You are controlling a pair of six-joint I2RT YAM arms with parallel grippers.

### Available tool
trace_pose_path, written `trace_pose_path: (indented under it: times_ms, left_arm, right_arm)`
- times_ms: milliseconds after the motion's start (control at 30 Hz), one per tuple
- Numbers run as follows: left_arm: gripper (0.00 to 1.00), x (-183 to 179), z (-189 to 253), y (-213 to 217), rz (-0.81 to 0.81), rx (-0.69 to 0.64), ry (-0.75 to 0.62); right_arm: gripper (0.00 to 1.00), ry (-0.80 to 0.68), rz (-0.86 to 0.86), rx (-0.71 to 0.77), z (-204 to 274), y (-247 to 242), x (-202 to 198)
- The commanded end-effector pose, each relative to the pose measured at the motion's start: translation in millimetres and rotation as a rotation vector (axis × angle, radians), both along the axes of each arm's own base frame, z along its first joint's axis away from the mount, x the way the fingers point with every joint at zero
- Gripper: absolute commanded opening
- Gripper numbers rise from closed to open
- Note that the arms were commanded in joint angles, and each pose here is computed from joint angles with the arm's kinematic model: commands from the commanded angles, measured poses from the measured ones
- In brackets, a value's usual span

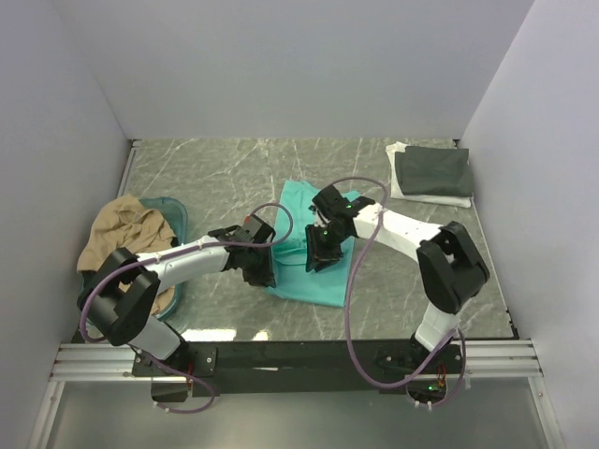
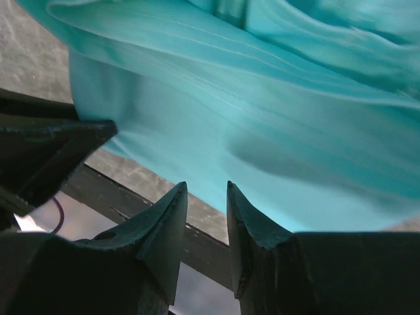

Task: Fold and stack the t-shirts
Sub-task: Fold the tshirt

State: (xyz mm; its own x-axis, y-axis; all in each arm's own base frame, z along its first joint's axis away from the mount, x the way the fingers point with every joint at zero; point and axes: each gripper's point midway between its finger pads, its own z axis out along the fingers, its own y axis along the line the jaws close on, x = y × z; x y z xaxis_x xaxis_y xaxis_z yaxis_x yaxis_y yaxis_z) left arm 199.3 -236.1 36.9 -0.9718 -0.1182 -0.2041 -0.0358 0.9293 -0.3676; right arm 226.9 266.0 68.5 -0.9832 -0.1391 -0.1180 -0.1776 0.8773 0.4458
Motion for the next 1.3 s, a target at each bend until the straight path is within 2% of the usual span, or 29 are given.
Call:
trace_pose_path:
  times_ms: [0,267,433,667,1000,1100,1267]
  left_arm:
    - [0.23,-1,5,1,0.017,-0.010,-0.013]
    - [0.20,-3,0,0,0.017,-0.013,0.001]
    - [0.18,-3,-2,0,0.008,-0.007,0.005]
    - [0.13,-5,-9,1,-0.029,0.013,0.022]
    - [0.12,-5,-16,0,-0.068,0.034,0.040]
    - [0.12,-4,-16,0,-0.076,0.044,0.040]
    - [0.13,0,-13,-1,-0.086,0.052,0.030]
  right_arm:
    - [0.38,-0.023,0.008,0.046,7,25,12]
    - [0.38,0.024,0.028,0.019,-17,39,8]
    - [0.37,0.002,-0.009,0.006,-29,44,21]
    - [0.37,-0.110,-0.103,-0.045,-25,48,65]
    - [0.36,-0.225,-0.261,-0.083,-20,24,129]
    - [0.36,-0.256,-0.298,-0.063,-7,20,154]
    - [0.36,-0.306,-0.322,-0.013,22,12,172]
